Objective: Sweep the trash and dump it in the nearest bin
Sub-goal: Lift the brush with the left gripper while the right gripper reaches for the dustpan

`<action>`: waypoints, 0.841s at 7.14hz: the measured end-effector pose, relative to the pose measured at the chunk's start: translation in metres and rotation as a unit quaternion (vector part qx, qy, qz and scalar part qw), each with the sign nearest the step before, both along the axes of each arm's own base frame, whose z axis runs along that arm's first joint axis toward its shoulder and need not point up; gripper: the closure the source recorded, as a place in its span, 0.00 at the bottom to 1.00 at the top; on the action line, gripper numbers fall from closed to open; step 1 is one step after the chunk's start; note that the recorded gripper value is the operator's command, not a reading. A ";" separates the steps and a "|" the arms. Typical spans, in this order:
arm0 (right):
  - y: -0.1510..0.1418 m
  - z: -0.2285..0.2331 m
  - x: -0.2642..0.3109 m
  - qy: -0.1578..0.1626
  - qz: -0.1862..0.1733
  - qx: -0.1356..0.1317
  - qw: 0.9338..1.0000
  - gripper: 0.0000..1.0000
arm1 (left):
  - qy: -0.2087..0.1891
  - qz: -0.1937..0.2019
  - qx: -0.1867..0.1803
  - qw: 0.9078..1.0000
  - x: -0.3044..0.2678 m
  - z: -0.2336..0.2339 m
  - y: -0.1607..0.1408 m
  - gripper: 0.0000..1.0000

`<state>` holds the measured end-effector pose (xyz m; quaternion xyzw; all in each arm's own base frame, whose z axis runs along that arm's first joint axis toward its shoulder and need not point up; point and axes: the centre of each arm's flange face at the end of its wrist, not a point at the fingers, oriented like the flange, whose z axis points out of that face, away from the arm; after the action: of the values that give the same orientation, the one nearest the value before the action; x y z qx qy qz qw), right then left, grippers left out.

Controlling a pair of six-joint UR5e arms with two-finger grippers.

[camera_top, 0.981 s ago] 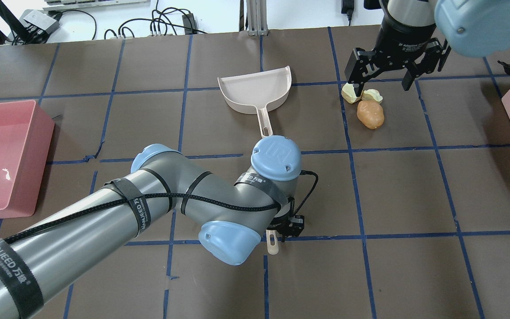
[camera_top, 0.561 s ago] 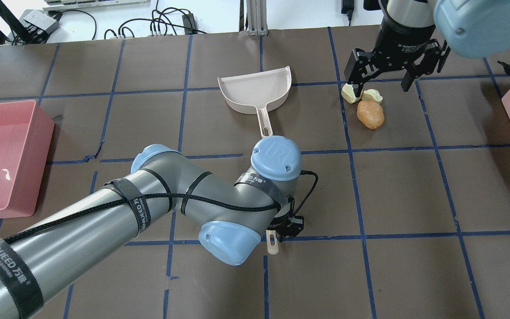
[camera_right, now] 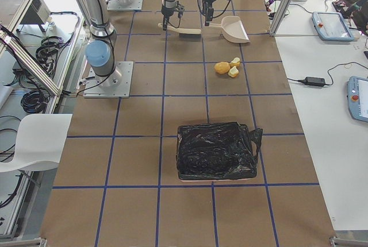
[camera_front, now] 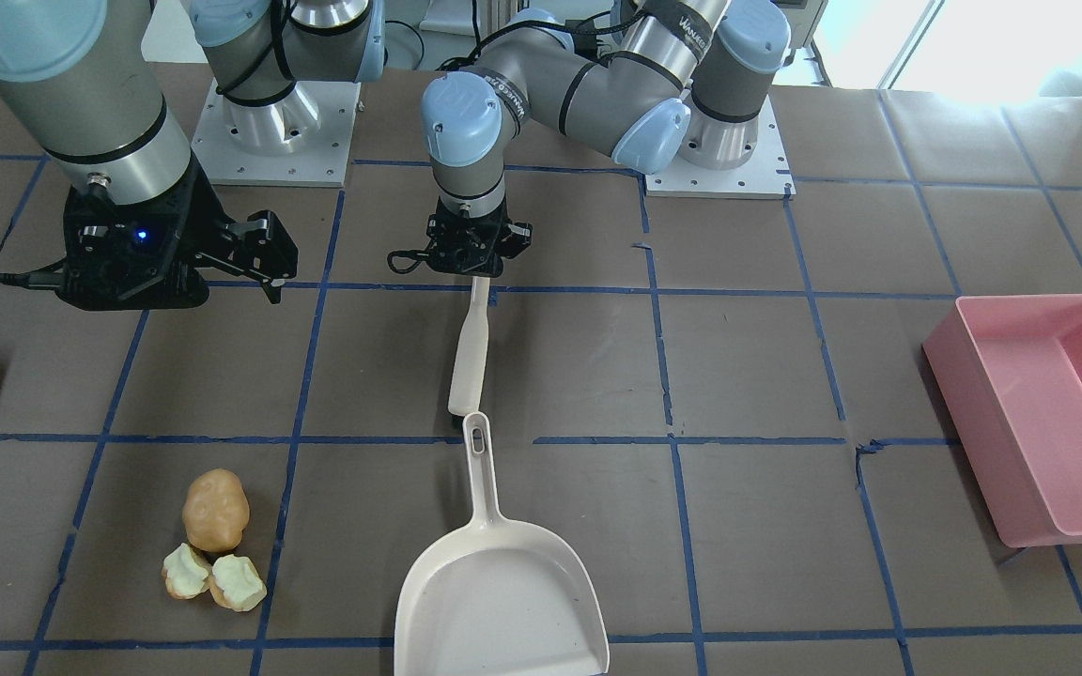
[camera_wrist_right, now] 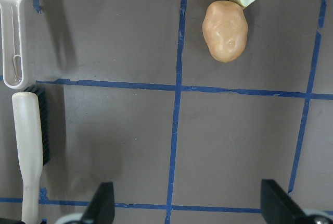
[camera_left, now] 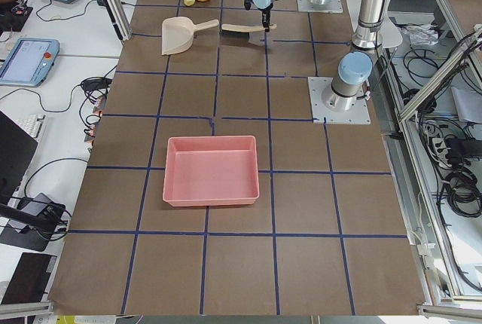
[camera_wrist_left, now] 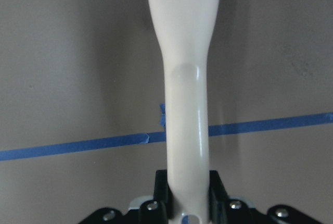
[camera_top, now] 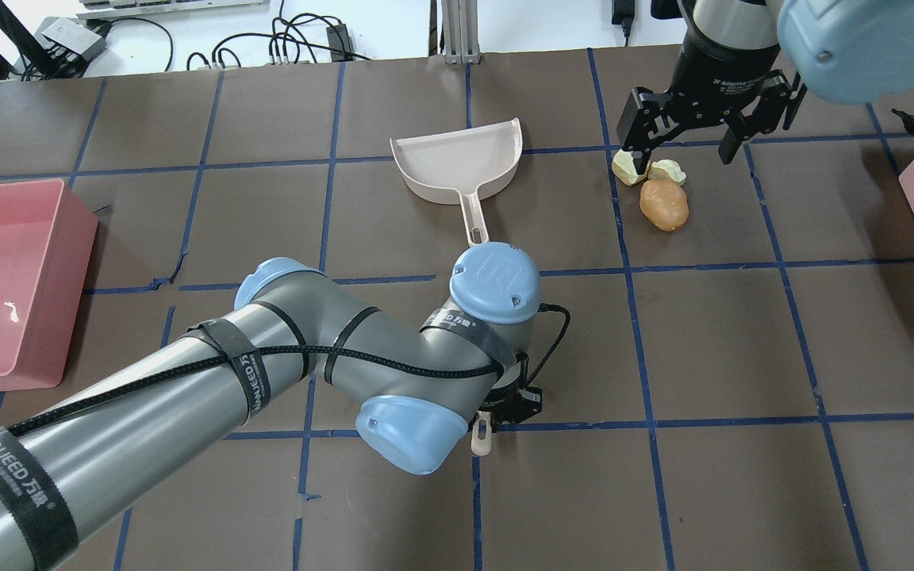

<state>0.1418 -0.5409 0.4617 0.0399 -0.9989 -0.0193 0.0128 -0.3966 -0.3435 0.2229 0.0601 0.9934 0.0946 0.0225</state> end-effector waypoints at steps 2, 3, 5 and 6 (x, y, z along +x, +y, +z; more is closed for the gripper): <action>0.000 0.000 0.000 0.001 0.001 0.000 1.000 0.00 | 0.007 0.005 -0.011 1.000 0.001 0.015 0.000 0.87; 0.000 0.000 -0.001 0.000 0.002 0.000 1.000 0.00 | 0.015 0.015 -0.019 1.000 0.003 0.033 0.000 0.92; -0.001 0.000 -0.002 -0.003 0.003 0.001 1.000 0.00 | 0.037 0.050 -0.021 0.998 0.016 0.071 -0.006 0.94; -0.001 -0.001 -0.002 -0.004 0.005 0.002 1.000 0.00 | 0.044 0.075 -0.017 0.996 0.023 0.095 -0.017 0.94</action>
<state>0.1402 -0.5415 0.4607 0.0448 -0.9987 -0.0208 0.0092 -0.3734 -0.3609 0.3182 -0.0111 0.9966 0.0763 -0.0279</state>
